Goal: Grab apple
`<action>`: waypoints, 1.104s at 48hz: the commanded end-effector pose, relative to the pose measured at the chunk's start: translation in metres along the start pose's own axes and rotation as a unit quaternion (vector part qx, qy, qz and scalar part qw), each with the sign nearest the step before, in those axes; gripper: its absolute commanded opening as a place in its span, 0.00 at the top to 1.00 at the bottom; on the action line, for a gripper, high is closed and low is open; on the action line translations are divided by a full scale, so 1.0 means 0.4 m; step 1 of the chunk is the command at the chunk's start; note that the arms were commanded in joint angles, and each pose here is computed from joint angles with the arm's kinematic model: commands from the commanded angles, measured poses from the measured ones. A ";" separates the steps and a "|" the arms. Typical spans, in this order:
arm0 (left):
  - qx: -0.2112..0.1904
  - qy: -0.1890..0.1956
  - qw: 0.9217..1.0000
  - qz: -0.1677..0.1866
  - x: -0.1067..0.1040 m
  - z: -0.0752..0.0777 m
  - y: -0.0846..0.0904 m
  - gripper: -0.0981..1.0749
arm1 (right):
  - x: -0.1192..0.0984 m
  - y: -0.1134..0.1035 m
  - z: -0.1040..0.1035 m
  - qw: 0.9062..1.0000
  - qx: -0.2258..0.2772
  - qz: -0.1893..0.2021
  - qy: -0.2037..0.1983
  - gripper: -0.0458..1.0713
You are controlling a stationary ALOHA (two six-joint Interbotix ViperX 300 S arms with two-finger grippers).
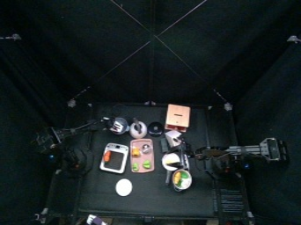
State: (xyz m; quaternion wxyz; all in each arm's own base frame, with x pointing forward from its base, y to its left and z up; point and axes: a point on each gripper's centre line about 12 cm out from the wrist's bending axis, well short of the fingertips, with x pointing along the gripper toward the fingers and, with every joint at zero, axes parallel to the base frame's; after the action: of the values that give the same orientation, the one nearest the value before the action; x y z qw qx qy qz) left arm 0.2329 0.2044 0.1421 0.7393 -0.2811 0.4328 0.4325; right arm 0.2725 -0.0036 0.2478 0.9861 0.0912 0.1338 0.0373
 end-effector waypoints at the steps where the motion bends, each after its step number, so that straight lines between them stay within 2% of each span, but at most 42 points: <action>1: -0.014 -0.007 1.000 -0.012 -0.025 0.028 -0.014 0.04 | -0.001 -0.001 0.014 1.000 0.000 0.000 -0.009 0.08; 4: -0.013 0.003 1.000 -0.011 -0.029 0.030 -0.017 0.04 | -0.001 -0.004 0.013 1.000 0.001 -0.002 -0.008 0.08; 14: 0.049 0.011 0.999 -0.005 -0.040 0.044 -0.020 0.04 | 0.000 -0.005 0.012 1.000 0.001 -0.003 -0.008 0.08; 25: 0.079 0.040 0.996 -0.018 -0.032 0.035 -0.028 0.04 | 0.000 -0.005 0.012 1.000 0.001 -0.003 -0.007 0.08; 31: 0.090 0.055 0.994 -0.025 -0.029 0.028 -0.025 0.04 | 0.000 -0.005 0.012 1.000 0.001 -0.003 -0.007 0.08; 45: 0.095 0.070 0.993 -0.024 -0.017 0.038 0.018 0.04 | 0.000 -0.006 0.012 1.000 0.001 -0.003 -0.007 0.08; 53: 0.099 0.078 0.992 -0.021 -0.001 0.037 0.022 0.04 | 0.000 -0.006 0.012 1.000 0.001 -0.003 -0.007 0.08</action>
State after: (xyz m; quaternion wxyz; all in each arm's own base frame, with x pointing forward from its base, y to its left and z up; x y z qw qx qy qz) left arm 0.2260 0.2131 0.1420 0.7297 -0.2491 0.5355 0.3446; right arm 0.2730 -0.0061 0.2465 0.9859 0.0921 0.1356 0.0326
